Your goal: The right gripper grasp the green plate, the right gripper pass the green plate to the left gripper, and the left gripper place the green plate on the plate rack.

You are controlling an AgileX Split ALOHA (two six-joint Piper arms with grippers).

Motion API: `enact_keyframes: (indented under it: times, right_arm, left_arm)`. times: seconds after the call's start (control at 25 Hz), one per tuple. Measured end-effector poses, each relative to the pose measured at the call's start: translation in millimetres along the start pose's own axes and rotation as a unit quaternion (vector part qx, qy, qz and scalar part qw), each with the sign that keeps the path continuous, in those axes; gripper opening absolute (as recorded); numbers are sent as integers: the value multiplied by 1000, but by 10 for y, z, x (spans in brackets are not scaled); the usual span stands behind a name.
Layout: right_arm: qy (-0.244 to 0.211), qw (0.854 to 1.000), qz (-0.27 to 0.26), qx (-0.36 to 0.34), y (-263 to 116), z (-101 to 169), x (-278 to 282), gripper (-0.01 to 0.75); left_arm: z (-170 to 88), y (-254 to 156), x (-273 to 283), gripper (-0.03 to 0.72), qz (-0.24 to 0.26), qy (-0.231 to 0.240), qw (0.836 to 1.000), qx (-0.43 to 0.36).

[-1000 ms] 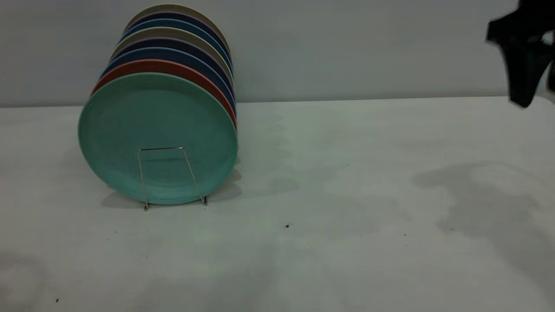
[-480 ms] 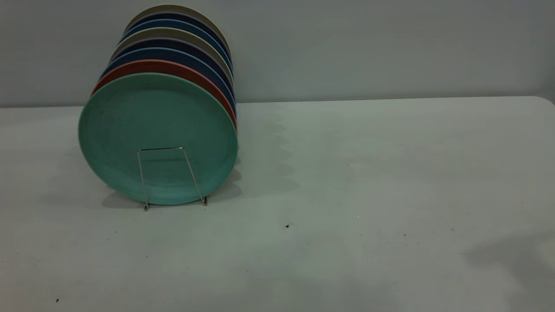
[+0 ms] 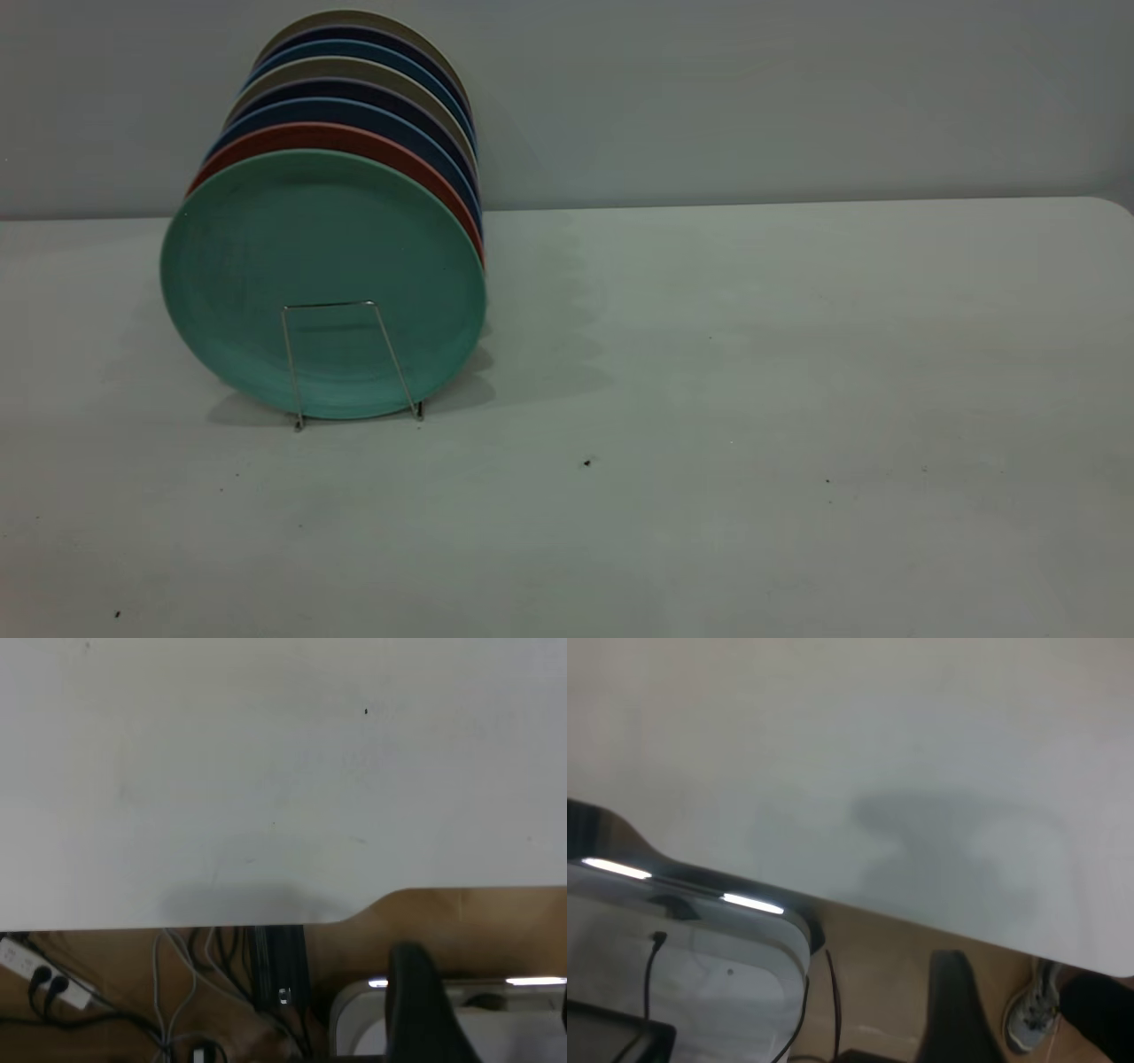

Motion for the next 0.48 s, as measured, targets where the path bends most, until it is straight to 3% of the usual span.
enact_keyframes:
  times: [0.48]
  right_arm:
    - [-54,995,-81,15,-733,216,-5,510]
  left_arm:
    - [33,-277,230,416,-125,-23,992,-10]
Point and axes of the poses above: a point on each arm's last joint axis where the gripper is mounted, x pointing back along that axis away from the gripper, z along the wrist's bending axis when the last joint is at zero, y = z × x, the point moved 7 cm from there along -x, pointing out along that axis toward the gripper, and after that the axes turned 14 degrees about x, right-handed, at the moved point
